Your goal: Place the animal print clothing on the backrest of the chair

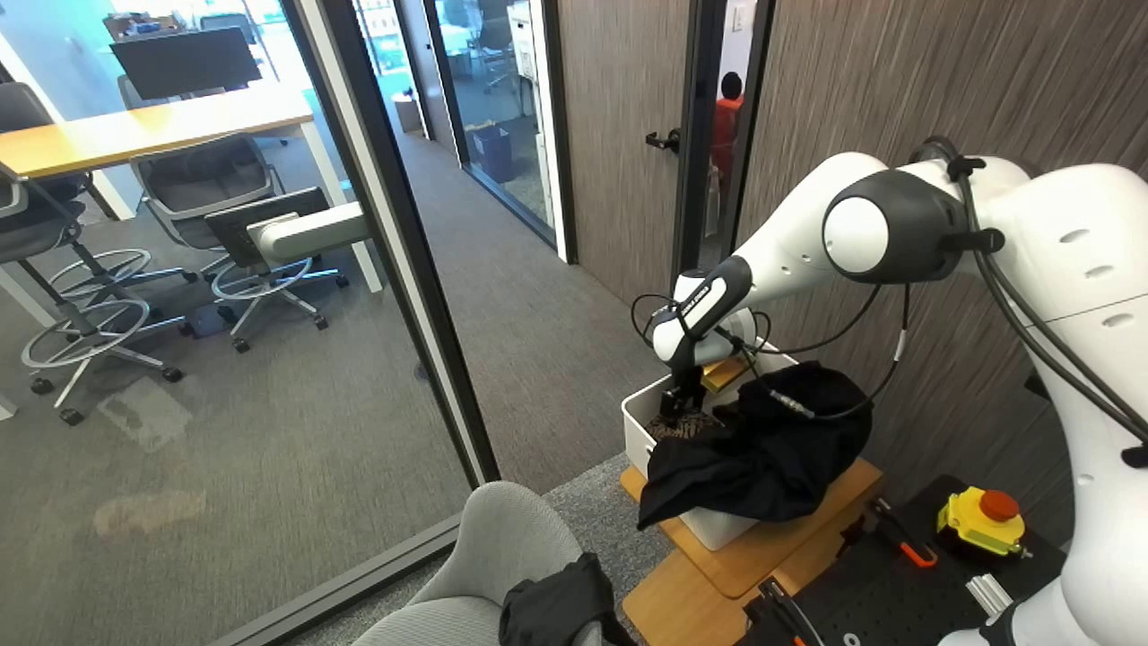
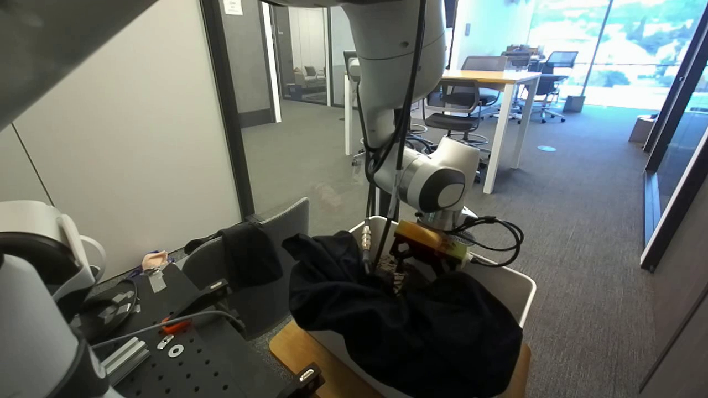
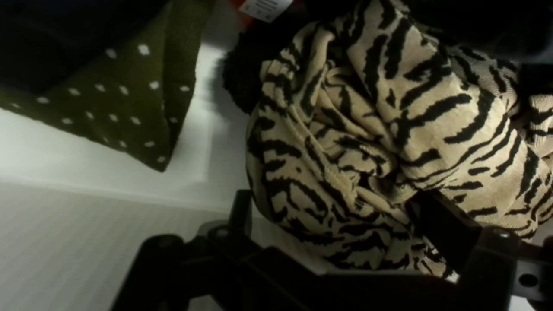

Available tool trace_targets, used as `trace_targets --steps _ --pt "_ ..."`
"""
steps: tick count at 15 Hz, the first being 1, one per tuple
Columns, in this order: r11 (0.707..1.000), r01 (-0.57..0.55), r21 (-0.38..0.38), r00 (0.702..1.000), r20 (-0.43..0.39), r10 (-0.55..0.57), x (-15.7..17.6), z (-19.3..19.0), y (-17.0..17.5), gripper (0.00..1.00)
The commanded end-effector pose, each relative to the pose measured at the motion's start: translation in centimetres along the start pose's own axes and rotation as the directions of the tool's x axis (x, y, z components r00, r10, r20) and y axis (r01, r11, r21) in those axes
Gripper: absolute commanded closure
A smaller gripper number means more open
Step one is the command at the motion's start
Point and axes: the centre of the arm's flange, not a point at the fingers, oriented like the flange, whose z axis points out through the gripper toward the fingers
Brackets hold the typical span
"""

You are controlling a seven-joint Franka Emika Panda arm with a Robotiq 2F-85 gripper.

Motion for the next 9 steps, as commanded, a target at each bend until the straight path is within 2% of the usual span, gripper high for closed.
trace_targets --steps 1,9 --pt "1.0 0.031 0.005 0.999 0.025 -0.031 -0.2 1.7 -0.9 0.0" --pt "1.0 0.015 -0.008 0.999 0.038 -0.015 -2.1 2.3 -2.6 0.0"
